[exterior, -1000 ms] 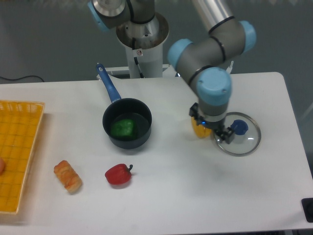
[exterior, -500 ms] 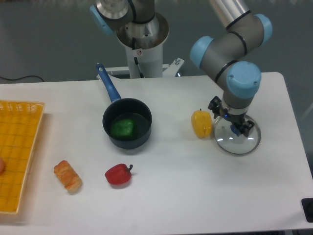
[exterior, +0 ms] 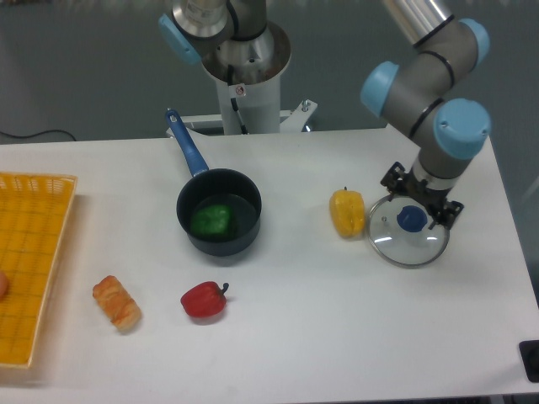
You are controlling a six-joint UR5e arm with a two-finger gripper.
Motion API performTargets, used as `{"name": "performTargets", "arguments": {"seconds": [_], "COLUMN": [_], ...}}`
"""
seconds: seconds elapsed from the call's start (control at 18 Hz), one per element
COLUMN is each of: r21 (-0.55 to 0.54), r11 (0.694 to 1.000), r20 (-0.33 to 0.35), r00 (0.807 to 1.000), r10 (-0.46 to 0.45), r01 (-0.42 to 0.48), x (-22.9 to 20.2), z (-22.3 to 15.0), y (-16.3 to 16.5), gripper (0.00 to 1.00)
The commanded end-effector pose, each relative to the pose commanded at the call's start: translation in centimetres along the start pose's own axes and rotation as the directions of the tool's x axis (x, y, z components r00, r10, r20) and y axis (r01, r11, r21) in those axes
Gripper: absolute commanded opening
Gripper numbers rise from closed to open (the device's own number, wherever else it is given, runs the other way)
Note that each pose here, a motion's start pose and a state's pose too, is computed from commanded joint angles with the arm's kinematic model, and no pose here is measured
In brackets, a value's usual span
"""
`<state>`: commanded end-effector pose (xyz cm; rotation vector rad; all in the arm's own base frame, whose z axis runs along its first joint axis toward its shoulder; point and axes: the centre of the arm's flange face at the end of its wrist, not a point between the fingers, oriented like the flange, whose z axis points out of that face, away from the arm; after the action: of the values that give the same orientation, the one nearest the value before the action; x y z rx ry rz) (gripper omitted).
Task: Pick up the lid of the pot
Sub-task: 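Lower the gripper onto the blue knob and close on it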
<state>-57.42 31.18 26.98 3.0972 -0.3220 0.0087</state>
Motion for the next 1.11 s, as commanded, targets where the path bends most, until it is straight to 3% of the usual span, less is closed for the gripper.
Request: {"name": "performTargets", "arguments": {"seconds": [0.61,1.11], "r21": [-0.002,-0.008], "r11": [1.0,1.0], "r20": [0.036,-0.001], "r00": [0.999,1.0], "r10": [0.027,0.029], "r01": [-0.027,-0.029], "x": [0.1,0.1], "z": [1.6,4.3], "y": [-0.5,-0.6], "gripper": [1.0,1.0]}}
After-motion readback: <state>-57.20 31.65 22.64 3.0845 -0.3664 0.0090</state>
